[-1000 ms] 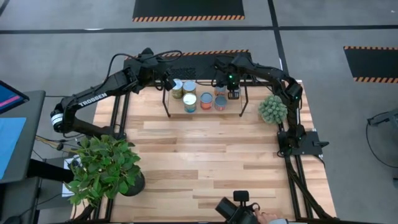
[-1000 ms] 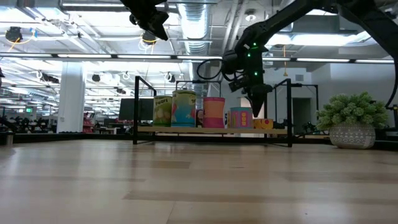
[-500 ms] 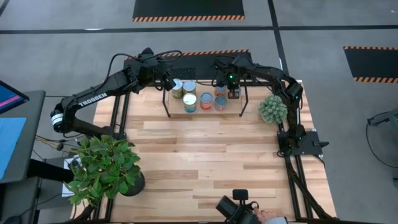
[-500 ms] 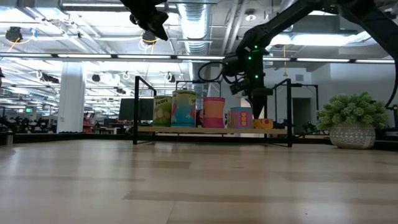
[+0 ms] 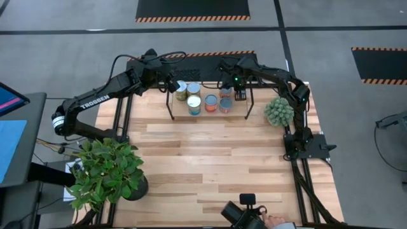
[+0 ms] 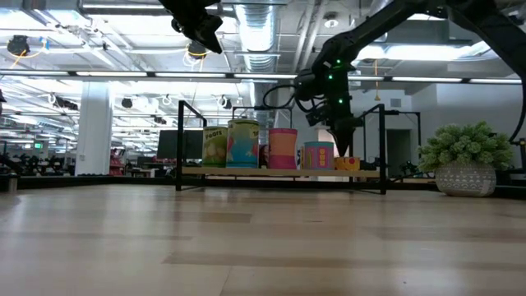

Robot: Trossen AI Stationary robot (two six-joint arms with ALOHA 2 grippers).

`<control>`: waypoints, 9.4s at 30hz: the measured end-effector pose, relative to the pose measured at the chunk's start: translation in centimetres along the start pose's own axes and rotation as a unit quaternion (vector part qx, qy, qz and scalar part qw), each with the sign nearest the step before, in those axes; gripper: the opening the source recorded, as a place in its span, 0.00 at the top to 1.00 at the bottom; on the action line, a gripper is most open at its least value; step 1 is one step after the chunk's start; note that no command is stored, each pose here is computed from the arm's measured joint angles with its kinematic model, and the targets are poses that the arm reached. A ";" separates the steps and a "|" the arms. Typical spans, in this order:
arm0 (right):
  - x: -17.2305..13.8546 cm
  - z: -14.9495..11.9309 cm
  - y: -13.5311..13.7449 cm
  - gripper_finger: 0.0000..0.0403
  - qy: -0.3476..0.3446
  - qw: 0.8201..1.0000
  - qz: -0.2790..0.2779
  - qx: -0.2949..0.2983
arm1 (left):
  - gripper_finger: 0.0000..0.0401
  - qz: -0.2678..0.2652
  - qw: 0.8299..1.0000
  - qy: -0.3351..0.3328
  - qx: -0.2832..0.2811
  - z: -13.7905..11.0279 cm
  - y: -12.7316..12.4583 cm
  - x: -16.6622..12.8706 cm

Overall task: Pick and place cans onto a shelf
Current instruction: Adjust the canned oranges on the shelf, then return to Home Position

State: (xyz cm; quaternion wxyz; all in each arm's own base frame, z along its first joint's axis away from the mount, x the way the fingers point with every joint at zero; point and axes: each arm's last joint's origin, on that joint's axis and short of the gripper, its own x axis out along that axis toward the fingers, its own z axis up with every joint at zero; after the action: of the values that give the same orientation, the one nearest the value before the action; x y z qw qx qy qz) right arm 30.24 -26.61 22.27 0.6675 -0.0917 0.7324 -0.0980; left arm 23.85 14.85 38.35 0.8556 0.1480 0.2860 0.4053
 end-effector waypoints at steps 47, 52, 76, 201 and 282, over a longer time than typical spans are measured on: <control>-13.4 -0.1 -1.6 0.96 -0.131 0.983 -0.061 0.114 | 0.77 0.007 1.000 0.003 0.016 0.0 0.0 0.0; -18.2 0.3 -0.7 0.94 -0.216 0.944 -0.068 0.242 | 0.77 0.007 0.999 0.003 0.038 0.0 0.0 0.0; -19.4 -0.7 3.4 0.92 -0.197 0.960 0.095 0.177 | 0.77 -0.101 0.991 0.054 -0.070 -3.8 4.6 -7.1; -0.1 -20.5 26.5 0.92 -0.725 0.617 0.143 0.272 | 0.77 -0.310 0.935 0.010 -0.174 -28.1 -9.5 -11.7; 0.1 -20.5 26.6 0.92 -0.722 0.621 0.145 0.270 | 0.77 -0.412 0.904 0.024 -0.111 -28.5 -10.0 -12.1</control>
State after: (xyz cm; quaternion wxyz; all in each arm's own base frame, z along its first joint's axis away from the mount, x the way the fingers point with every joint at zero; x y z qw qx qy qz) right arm 9.76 -0.53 16.96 0.9819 0.1585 -0.0404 -0.0959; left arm 6.48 -0.24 15.37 0.9501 -0.0888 0.2951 0.0488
